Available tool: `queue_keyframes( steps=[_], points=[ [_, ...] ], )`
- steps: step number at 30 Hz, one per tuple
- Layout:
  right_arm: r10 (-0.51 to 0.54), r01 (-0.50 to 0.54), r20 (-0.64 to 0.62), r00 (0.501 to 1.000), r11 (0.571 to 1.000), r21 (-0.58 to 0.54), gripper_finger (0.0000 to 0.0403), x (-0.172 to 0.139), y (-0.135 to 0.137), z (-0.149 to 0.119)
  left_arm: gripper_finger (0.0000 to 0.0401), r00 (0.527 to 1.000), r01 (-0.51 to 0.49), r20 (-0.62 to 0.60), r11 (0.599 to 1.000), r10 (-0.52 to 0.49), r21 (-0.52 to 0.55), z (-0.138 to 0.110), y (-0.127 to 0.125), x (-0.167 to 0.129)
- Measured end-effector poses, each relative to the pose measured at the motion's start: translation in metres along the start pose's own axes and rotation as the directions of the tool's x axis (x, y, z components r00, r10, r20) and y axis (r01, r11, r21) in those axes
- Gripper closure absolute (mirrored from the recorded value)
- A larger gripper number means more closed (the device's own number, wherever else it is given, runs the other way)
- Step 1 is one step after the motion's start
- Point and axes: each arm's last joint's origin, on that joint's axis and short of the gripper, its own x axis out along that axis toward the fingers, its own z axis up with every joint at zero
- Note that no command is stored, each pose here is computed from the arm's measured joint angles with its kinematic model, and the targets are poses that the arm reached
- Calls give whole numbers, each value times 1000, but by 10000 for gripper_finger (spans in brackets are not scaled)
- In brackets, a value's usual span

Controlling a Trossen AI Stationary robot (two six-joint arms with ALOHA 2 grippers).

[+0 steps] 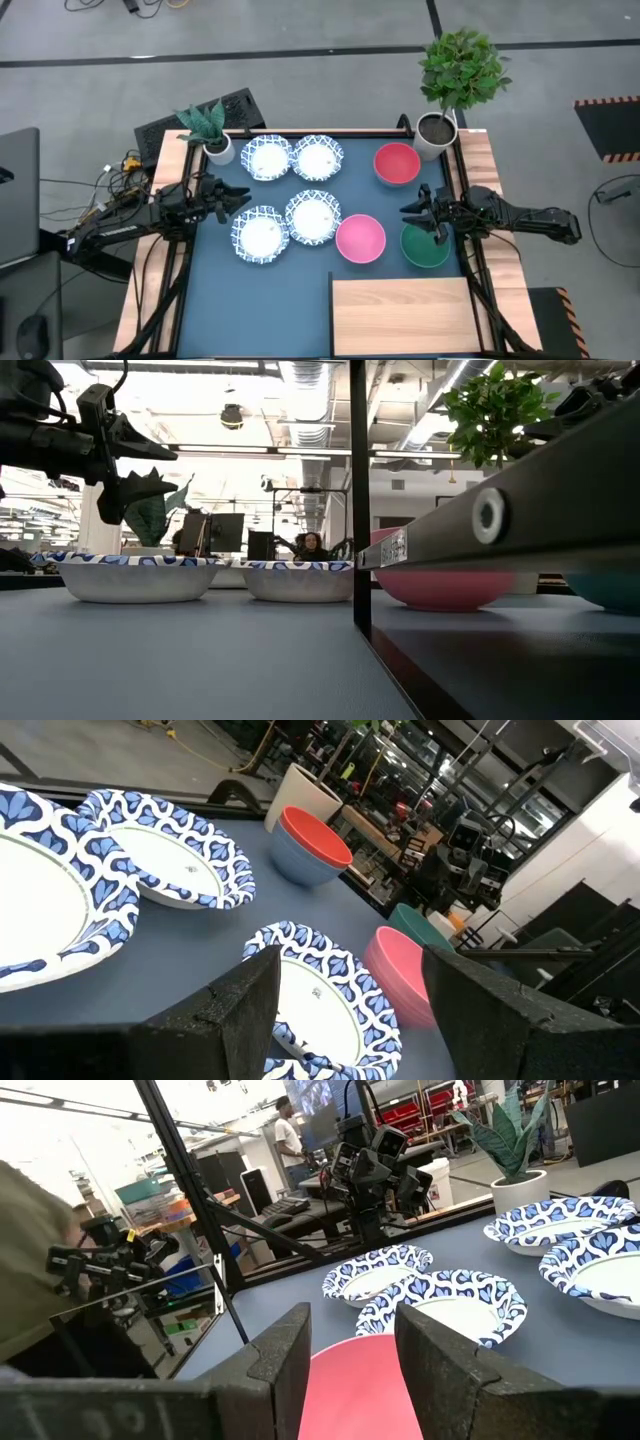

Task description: Place and stack bowls onto a shelf

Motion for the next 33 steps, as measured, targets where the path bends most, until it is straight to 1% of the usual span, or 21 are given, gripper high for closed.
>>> queue_keyframes(
  steps=[28, 33],
  points=[
    [0, 0, 0, 1000, 1000, 0, 230, 0, 0, 0, 173, 1000, -1, 2, 1000, 1, 0, 0, 0, 0],
    [0, 0, 0, 1000, 1000, 0, 230, 0, 0, 0, 173, 1000, -20, 20, 1000, 20, 8, 1, 0, 0]
  ],
)
